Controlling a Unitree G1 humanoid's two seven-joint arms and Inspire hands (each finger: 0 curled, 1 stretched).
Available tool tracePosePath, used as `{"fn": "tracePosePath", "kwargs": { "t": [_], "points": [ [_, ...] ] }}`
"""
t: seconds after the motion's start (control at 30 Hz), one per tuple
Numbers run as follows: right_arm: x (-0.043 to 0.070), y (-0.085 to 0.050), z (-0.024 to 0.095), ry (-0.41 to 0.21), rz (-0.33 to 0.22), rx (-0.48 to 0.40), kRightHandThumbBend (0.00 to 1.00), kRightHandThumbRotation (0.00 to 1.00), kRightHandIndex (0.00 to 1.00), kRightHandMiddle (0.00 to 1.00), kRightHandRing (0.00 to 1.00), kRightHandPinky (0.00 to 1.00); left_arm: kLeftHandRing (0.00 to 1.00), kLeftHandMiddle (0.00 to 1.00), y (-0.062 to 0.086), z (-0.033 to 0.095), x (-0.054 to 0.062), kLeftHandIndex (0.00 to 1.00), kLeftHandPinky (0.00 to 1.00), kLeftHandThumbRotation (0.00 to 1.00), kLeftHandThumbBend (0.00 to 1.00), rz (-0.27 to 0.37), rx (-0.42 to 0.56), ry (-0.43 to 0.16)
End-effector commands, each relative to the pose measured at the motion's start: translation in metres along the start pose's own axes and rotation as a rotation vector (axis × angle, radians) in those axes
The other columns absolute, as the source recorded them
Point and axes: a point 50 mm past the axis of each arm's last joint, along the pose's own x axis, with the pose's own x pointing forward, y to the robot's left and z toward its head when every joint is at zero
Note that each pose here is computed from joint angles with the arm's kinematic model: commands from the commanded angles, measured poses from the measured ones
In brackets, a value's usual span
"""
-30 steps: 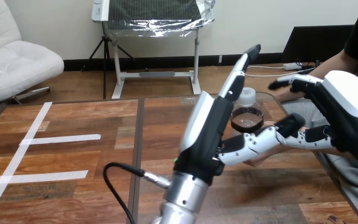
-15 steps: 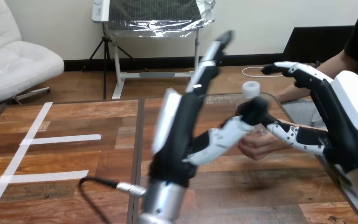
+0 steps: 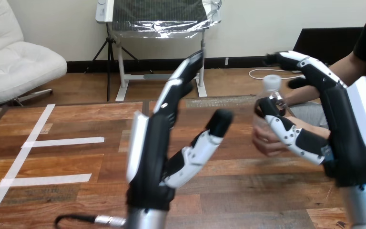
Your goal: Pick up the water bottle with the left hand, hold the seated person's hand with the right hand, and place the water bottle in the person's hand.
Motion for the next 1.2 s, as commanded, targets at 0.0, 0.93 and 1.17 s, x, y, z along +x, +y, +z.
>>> {"fn": "tracePosePath", "kwargs": {
  "t": [0.0, 0.93, 1.17],
  "points": [
    [0.001, 0.009, 0.001, -0.054, -0.038, 0.097, 0.21, 0.00, 0.73, 0.82, 0.78, 0.62, 0.86, 0.87, 0.009, 0.011, 0.001, 0.86, 0.81, 0.70, 0.50, 0.046, 0.025, -0.091],
    [-0.013, 0.045, -0.001, -0.041, -0.029, 0.258, 0.04, 0.00, 0.74, 0.82, 0.76, 0.60, 0.79, 0.81, 0.021, 0.006, -0.036, 0.81, 0.70, 0.73, 0.38, 0.202, 0.113, -0.025],
    [-0.013, 0.046, -0.001, -0.051, -0.012, 0.264, 0.05, 0.00, 0.73, 0.81, 0.76, 0.60, 0.78, 0.81, 0.021, 0.006, -0.040, 0.81, 0.68, 0.68, 0.36, 0.205, 0.132, -0.015]
  ]
}}
